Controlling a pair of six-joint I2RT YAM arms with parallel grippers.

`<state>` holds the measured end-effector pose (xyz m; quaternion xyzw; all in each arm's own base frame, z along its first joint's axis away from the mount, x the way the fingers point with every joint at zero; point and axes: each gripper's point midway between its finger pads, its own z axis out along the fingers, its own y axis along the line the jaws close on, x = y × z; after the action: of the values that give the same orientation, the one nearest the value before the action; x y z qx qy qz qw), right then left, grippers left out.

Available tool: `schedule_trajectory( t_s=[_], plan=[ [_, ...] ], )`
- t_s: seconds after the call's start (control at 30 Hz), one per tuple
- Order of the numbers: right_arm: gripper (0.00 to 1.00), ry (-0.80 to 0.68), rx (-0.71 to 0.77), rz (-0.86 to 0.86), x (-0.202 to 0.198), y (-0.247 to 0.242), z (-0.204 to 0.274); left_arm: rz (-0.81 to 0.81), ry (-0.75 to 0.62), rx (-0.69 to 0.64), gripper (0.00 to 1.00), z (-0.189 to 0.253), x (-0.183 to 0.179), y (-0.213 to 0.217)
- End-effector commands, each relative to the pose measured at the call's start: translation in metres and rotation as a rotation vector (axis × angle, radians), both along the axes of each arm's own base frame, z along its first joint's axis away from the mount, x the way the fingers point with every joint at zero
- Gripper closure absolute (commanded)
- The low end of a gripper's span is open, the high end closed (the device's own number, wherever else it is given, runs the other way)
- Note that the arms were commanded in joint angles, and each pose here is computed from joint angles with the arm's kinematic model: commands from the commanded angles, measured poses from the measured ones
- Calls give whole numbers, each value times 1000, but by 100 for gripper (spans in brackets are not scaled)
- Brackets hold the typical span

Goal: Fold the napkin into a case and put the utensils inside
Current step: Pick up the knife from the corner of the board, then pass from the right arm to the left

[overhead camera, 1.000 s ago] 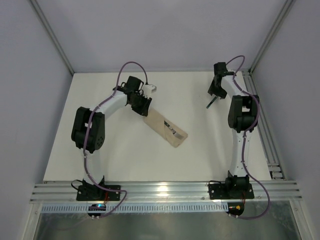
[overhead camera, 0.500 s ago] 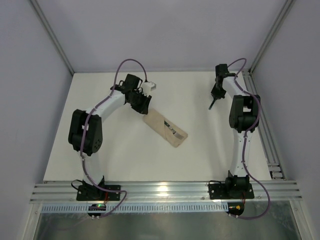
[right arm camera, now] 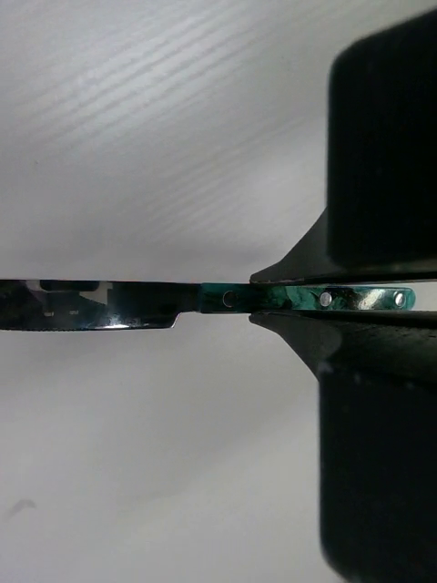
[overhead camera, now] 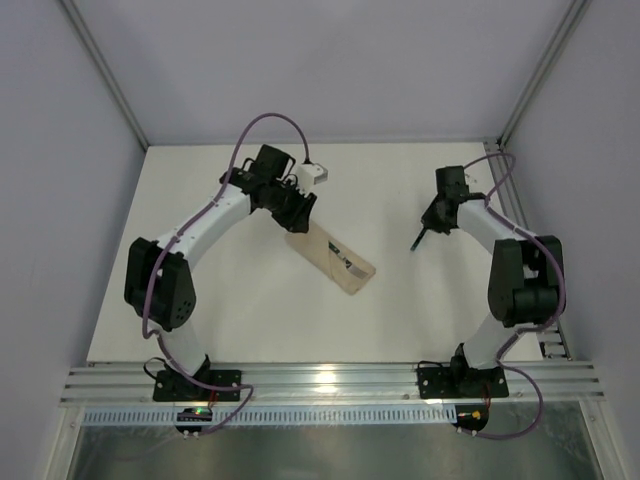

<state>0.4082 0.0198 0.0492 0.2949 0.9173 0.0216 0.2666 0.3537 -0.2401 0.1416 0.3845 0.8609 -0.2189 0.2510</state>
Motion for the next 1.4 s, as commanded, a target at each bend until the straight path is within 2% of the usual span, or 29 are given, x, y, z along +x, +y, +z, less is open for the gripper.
schedule_trajectory(
  t_s=[0.0,0.3,0.6,1.03,1.23,1.33,1.37],
  plan=[
    [96,-317,96,-1,13,50,71,-108,-51,-84,63,45,-24,-28],
    [97,-546,220,126,-24,166,136,-214,40,-202,59,56,-63,-74],
    [97,-591,293,191,-33,211,151,-197,95,-256,52,51,-68,-84],
    [96,-610,390,276,-47,247,167,-148,73,-214,50,29,-48,-86],
    [96,-629,423,292,-48,254,174,-145,83,-202,54,21,-46,-87],
    [97,-623,441,301,-49,258,173,-143,79,-205,64,22,-44,-88],
    [97,-617,445,301,-50,258,171,-143,81,-204,71,21,-44,-88]
  ],
)
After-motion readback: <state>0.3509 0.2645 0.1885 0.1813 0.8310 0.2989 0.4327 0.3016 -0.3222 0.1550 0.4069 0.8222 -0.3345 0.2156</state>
